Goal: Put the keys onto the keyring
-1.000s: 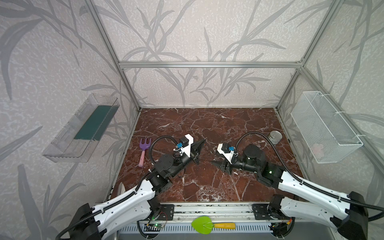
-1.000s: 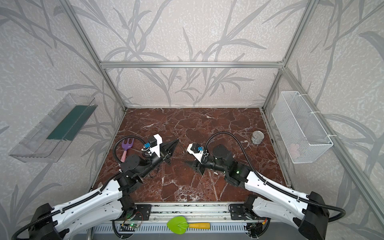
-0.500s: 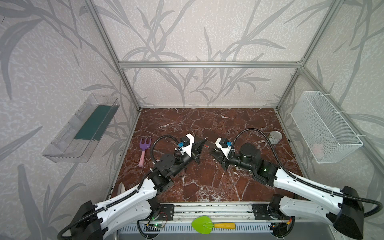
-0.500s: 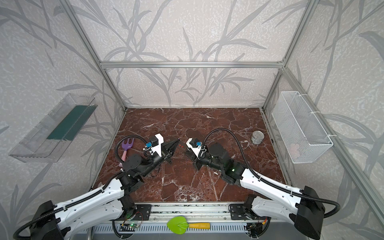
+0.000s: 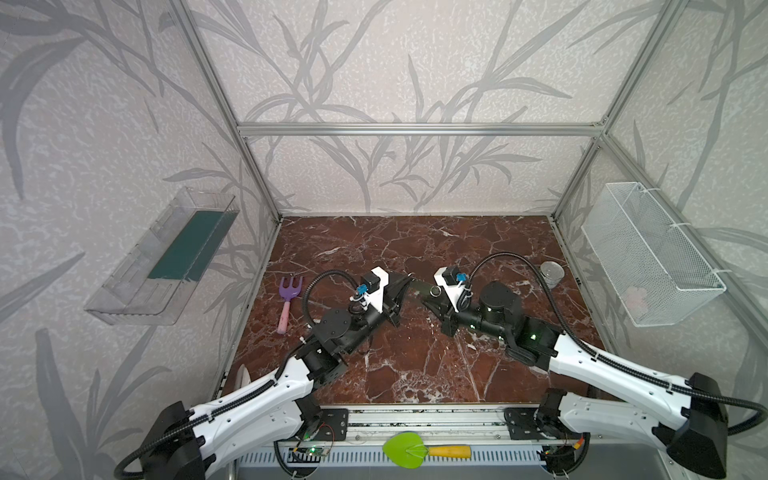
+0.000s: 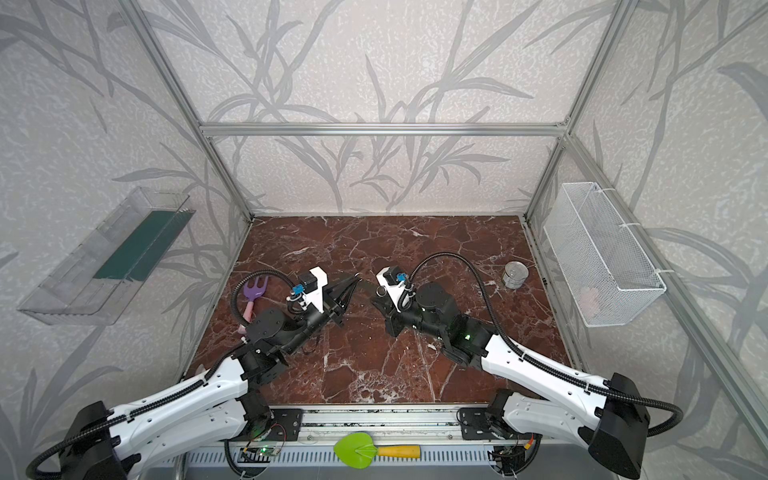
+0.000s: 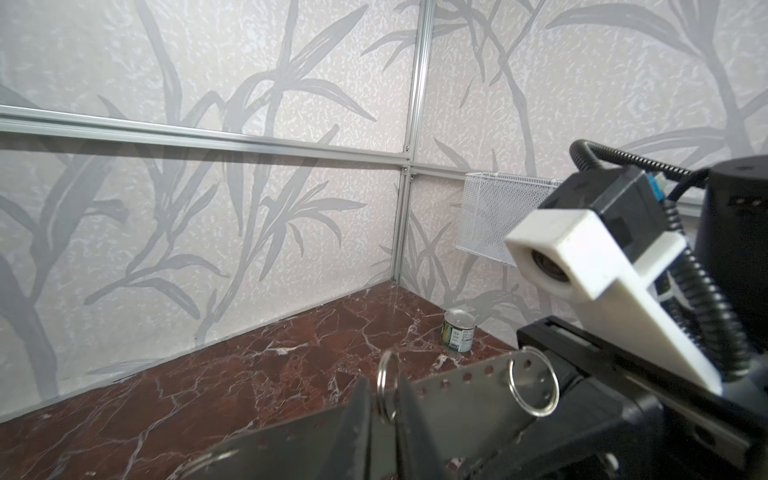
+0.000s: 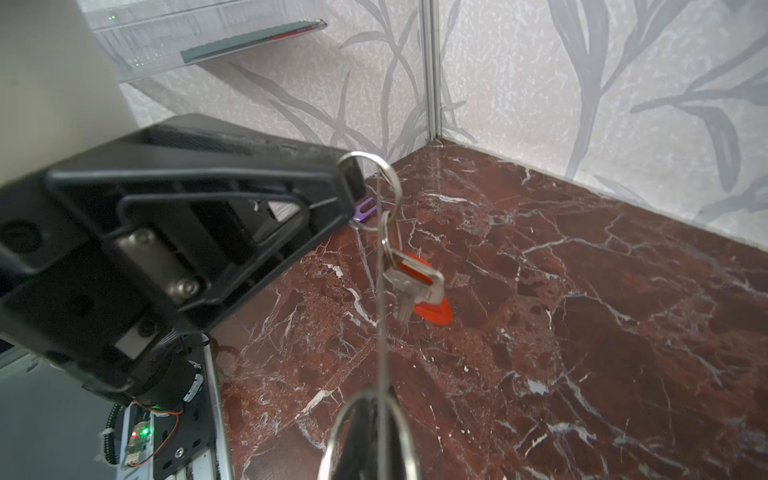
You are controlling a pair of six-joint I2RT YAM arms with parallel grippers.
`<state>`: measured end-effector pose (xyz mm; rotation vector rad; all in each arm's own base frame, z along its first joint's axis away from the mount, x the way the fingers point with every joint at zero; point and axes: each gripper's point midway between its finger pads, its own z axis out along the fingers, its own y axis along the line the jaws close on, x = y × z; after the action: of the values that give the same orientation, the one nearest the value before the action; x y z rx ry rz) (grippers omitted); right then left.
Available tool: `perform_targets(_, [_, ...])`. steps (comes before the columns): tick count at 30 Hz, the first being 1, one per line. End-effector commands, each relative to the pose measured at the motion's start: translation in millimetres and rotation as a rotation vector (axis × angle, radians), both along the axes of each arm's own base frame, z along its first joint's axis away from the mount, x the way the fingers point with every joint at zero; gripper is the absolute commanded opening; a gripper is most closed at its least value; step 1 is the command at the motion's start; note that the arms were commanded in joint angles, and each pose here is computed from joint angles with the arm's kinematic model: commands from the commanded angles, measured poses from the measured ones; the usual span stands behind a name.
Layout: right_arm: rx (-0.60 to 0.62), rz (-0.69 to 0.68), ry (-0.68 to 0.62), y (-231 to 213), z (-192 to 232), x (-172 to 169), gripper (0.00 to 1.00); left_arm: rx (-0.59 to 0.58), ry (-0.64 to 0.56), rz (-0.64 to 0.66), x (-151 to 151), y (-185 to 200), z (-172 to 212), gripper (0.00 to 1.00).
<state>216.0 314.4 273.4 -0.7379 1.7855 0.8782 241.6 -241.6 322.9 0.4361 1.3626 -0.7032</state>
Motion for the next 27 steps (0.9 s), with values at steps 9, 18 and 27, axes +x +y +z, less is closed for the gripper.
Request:
perform_targets(9, [0.285,-0.205,0.418,-23.3,17.5,43.1,0.0,0.37,-0.027,0.187,11.5,30.2,-27.4,0.33])
perform_targets(18, [0.585,-0.156,0.752,-15.5,12.4,75.7,0.0,0.578,-0.19,0.064,-0.4,9.1,-48.2,0.38])
perform_targets(27, [0.566,-0.2,0.76,-17.5,5.8,80.4,0.0,0.717,-0.307,0.044,17.3,-18.3,-65.0,0.38])
